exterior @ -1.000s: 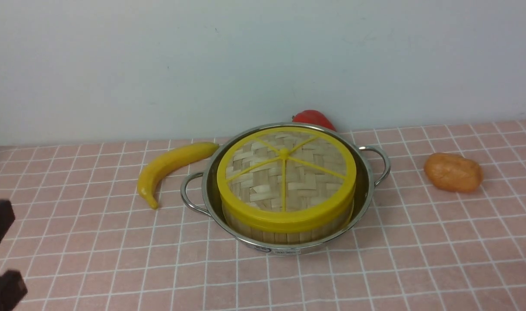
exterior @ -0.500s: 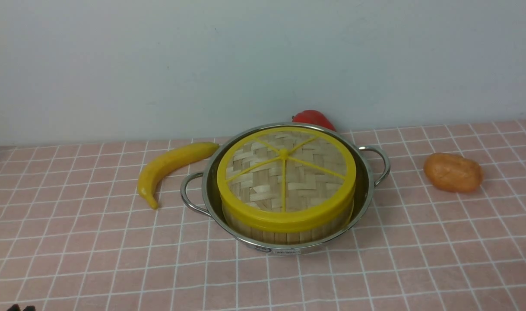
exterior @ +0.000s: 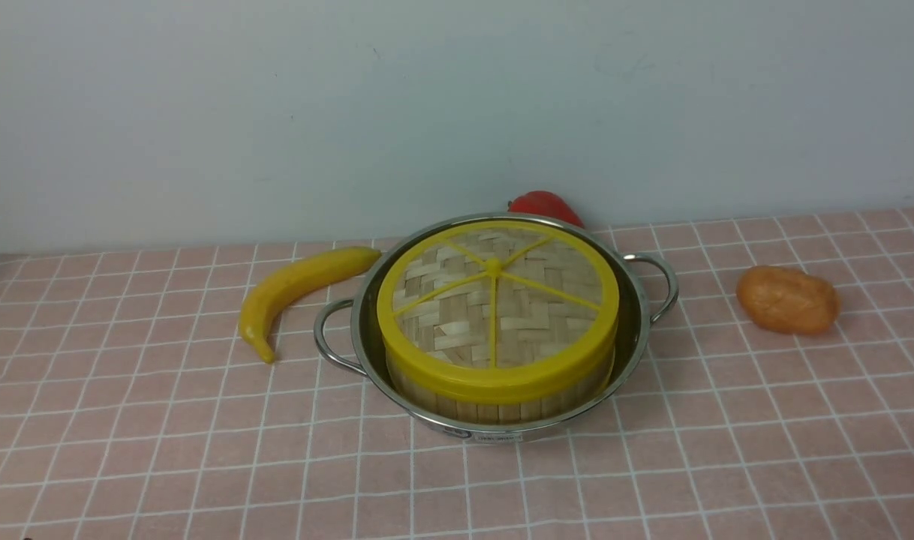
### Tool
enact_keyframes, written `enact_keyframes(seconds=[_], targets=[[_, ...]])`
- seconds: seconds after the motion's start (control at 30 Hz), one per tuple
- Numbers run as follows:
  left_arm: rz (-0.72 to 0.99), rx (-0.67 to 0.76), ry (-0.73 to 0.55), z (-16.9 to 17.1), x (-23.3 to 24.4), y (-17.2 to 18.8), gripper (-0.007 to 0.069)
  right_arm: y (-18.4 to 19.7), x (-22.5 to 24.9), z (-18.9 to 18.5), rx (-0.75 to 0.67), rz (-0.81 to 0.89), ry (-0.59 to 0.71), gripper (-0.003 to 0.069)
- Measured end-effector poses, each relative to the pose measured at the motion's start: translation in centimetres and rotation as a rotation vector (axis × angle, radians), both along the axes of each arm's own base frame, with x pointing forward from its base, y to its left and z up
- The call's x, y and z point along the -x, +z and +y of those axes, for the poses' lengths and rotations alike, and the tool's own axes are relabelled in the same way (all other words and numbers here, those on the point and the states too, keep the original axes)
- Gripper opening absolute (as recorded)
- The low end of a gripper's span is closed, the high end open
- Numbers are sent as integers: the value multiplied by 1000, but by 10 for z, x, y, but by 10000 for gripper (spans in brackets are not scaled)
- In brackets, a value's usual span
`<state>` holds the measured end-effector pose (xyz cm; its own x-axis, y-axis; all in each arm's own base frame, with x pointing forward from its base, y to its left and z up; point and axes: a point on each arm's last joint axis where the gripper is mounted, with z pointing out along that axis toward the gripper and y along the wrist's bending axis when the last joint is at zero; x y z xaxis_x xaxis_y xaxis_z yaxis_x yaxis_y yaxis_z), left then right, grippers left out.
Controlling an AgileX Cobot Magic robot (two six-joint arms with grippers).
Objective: Place the steamer in the pot on the pink tablecloth, and put the lid on the steamer.
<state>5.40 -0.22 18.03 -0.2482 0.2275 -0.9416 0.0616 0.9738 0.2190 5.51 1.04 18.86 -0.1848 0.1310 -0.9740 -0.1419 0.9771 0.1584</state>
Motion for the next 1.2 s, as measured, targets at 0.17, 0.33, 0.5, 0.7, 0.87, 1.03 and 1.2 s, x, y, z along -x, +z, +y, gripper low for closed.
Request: enact_keyframes(seconds=[0.17, 0.33, 0.5, 0.7, 0.87, 1.03, 1.2], targets=[[-1, 0, 0, 0, 0, 0, 96, 0, 0, 0, 0, 0, 0, 240], [-1, 0, 0, 0, 0, 0, 96, 0, 0, 0, 0, 0, 0, 240], [-1, 0, 0, 0, 0, 0, 96, 0, 0, 0, 0, 0, 0, 240], [-1, 0, 0, 0, 0, 0, 96, 0, 0, 0, 0, 0, 0, 240], [-1, 0, 0, 0, 0, 0, 110, 0, 0, 0, 0, 0, 0, 240], [-2, 0, 0, 0, 0, 0, 123, 0, 0, 0, 0, 0, 0, 240], [-2, 0, 0, 0, 0, 0, 128, 0, 0, 0, 0, 0, 0, 240]])
